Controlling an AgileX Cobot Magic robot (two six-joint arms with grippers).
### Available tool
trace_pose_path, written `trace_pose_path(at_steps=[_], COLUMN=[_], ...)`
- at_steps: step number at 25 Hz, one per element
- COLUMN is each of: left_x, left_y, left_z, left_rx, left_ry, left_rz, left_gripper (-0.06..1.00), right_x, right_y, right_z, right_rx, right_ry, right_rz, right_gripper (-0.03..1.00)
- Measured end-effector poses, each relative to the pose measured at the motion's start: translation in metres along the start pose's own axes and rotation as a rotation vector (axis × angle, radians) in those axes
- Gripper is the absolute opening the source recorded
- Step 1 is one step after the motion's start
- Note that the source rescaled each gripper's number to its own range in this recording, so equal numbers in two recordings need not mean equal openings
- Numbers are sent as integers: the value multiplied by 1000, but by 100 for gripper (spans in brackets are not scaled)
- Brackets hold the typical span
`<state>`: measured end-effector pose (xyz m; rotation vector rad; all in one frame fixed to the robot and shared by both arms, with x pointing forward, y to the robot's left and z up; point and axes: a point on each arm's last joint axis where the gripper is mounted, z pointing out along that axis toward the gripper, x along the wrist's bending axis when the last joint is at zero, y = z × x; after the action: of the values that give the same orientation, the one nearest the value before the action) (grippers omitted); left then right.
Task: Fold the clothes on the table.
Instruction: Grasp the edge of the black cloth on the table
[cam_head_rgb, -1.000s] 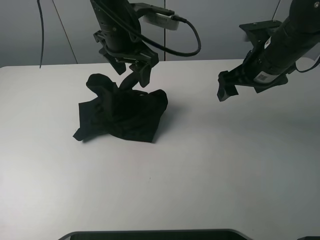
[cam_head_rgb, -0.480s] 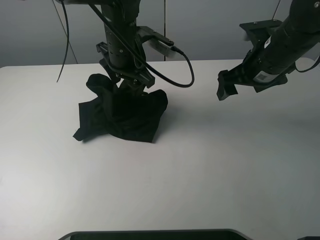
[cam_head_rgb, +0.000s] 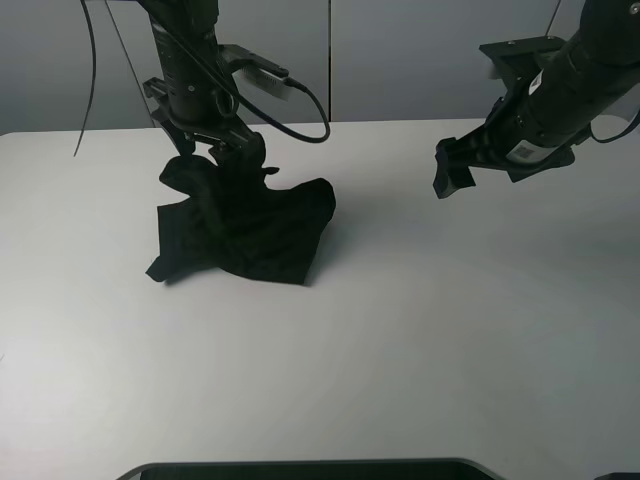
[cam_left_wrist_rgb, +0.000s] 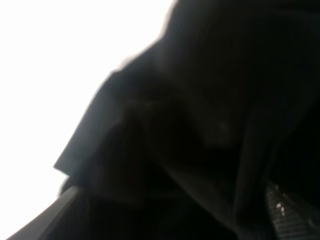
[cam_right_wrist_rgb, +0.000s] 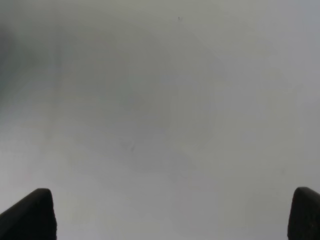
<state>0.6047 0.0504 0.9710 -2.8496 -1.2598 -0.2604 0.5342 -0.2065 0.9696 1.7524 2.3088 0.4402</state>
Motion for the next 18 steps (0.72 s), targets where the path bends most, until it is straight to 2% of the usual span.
trace_pose_path(at_steps=[4,9,14,18], left_x=[22,43,31,10], left_y=[-4,-9,-8,-5], left_z=[3,7,-9,-19], left_rx=[8,9,-44,-67], left_ry=[-1,-61,-177,-216], left_rz=[-28,-88,-99,-68], left_gripper=[91,91,91,91], right_x=[0,-1,-1,-1], right_y=[0,1,2,3], right_z=[0,0,0,0], right_rx=[-2,-12,-27,-30], right_ry=[-3,-7,-7,-7], right_rz=[-5,-11,-11,-11], right_gripper=[100,100,100,100])
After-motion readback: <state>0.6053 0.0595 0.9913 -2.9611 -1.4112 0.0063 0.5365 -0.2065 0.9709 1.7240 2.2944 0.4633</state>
